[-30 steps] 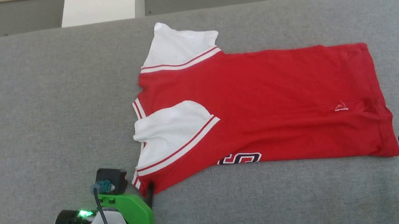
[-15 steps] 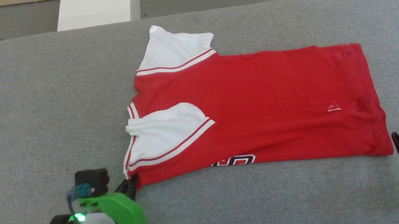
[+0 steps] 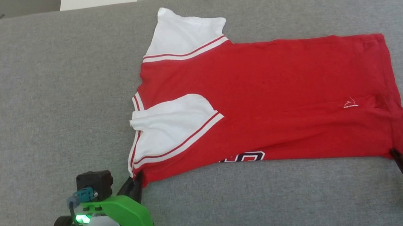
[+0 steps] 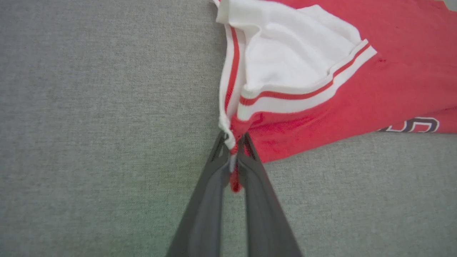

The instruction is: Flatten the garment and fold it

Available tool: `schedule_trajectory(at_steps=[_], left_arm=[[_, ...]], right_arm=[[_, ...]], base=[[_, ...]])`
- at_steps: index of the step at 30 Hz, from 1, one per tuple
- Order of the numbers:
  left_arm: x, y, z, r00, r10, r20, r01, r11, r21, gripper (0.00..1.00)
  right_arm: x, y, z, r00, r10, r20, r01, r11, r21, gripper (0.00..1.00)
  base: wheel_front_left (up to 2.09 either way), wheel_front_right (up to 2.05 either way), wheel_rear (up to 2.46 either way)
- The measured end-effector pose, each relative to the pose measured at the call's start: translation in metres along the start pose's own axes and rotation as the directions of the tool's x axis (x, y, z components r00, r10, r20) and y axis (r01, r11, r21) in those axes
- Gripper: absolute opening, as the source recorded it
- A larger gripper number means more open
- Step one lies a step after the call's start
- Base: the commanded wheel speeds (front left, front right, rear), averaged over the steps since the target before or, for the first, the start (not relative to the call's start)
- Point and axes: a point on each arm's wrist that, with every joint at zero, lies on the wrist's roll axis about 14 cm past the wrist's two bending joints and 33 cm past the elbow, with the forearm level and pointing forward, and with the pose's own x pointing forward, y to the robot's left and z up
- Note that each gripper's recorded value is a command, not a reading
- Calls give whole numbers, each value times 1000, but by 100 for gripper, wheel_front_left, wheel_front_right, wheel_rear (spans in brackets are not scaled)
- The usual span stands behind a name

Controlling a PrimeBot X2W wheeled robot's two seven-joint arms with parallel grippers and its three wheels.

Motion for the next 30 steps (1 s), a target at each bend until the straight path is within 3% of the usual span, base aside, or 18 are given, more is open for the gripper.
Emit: schedule_trajectory(at_steps=[1, 3, 10, 14, 19, 28, 29, 30], left_arm=[[0, 0, 0, 1000, 1, -1, -1, 1000, 0, 0], [0, 1, -1, 1000, 2, -4, -2, 1000, -1, 0], [-7, 0, 10, 1000, 5, 28, -5, 1000, -17, 0], [-18, 0, 28, 996, 14, 84, -9, 998, -66, 0], [-40, 1, 20, 999, 27, 27, -23, 993, -112, 0], [-61, -5, -37, 990, 35, -134, -68, 967, -244, 0], [-60, -5, -42, 989, 42, -140, -77, 964, -255, 16], [-58, -5, -45, 989, 43, -142, -80, 959, -273, 34]], right_arm=[[3, -1, -5, 1000, -3, -23, 3, 1000, 9, 43], [6, -1, -6, 1000, -4, -28, 5, 999, 43, 0], [1, 0, 7, 1000, -4, 19, 2, 998, 69, 0], [-15, -7, 36, 993, -20, 116, 15, 999, 49, 0], [-40, -15, 56, 983, -40, 182, 33, 998, 46, 0], [-59, -20, -14, 996, -83, 16, 80, 988, 129, 0], [-58, -18, -20, 996, -84, 9, 82, 987, 135, 0], [-57, -16, -22, 997, -82, 8, 81, 987, 142, 27]], base=[[0, 0, 0], [0, 0, 0], [0, 0, 0], [0, 0, 0], [0, 0, 0], [0, 0, 0], [0, 0, 0], [0, 0, 0]])
